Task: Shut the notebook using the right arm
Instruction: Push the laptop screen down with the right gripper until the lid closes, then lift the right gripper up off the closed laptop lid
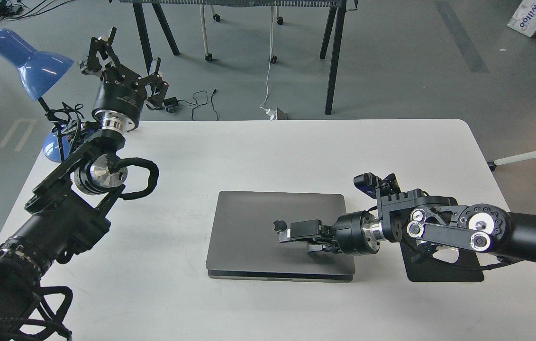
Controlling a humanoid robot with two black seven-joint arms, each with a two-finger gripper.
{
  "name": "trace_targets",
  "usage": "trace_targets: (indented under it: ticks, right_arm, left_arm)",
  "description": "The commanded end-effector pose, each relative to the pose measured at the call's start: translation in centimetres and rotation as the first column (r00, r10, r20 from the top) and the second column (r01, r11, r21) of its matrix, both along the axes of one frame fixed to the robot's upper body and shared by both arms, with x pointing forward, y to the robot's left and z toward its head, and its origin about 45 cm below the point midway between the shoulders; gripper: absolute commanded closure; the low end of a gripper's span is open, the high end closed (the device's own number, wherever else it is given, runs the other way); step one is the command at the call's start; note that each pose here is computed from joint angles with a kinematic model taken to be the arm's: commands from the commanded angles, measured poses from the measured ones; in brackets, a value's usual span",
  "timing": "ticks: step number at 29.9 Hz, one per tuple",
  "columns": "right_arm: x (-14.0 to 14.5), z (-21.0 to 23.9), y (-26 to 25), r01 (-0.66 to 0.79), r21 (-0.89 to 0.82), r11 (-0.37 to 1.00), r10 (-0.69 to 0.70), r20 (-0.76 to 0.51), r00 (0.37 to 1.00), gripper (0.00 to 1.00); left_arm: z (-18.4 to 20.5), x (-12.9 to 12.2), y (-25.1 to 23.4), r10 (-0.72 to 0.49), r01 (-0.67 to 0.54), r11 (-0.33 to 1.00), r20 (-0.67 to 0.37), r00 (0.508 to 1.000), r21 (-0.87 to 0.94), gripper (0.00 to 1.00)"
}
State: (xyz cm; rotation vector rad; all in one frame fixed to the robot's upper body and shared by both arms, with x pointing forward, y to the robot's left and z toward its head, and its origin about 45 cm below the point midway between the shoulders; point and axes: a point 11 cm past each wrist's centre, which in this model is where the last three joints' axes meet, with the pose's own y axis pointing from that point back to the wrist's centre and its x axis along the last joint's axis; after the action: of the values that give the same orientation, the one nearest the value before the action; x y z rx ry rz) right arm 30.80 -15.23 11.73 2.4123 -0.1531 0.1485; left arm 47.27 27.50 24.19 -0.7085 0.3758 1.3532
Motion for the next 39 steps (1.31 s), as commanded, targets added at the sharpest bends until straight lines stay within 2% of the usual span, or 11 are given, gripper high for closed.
trace_targets:
  ticks: [1,9,20,27,33,36,39]
  right_arm:
    - [-0.6,-0.7,-0.2,-0.005,-0.009,1.0,0.005,-0.01,1.0,0.0]
    - [-1.5,-1.8,-0.6,-0.023,-0.033,0.999,0.022,-0.004,1.0,0.0]
    - [-0.8,-1.5,-0.5,-0.004,-0.022,1.0,0.004,0.012,1.0,0.0]
    - [4.8,5.1,1.8,0.085,0.149,0.985,-0.107,0.147,0.983,0.0]
    - [10.2,11.8,1.4,0.186,0.319,0.929,-0.272,0.252,0.929,0.0]
    - [12.7,14.9,0.0,0.262,0.424,0.867,-0.393,0.259,0.882,0.0]
    - [15.1,17.7,-1.5,0.365,0.556,0.747,-0.541,0.188,0.82,0.0]
  left_arm:
    - [0.0,0.0,0.0,0.0,0.0,1.0,0.0,1.0,0.0,0.0]
    - [0.0,0.0,0.0,0.0,0.0,1.0,0.0,1.0,0.0,0.0]
    - [0.0,0.0,0.0,0.0,0.0,1.0,0.0,1.0,0.0,0.0]
    - [0.0,0.0,0.0,0.0,0.0,1.0,0.0,1.0,0.0,0.0]
    - [0.0,0.0,0.0,0.0,0.0,1.0,0.0,1.0,0.0,0.0]
    - [0.0,0.0,0.0,0.0,0.0,1.0,0.0,1.0,0.0,0.0]
    - [0.0,0.0,-0.1,-0.001,0.001,1.0,0.0,1.0,-0.001,0.0]
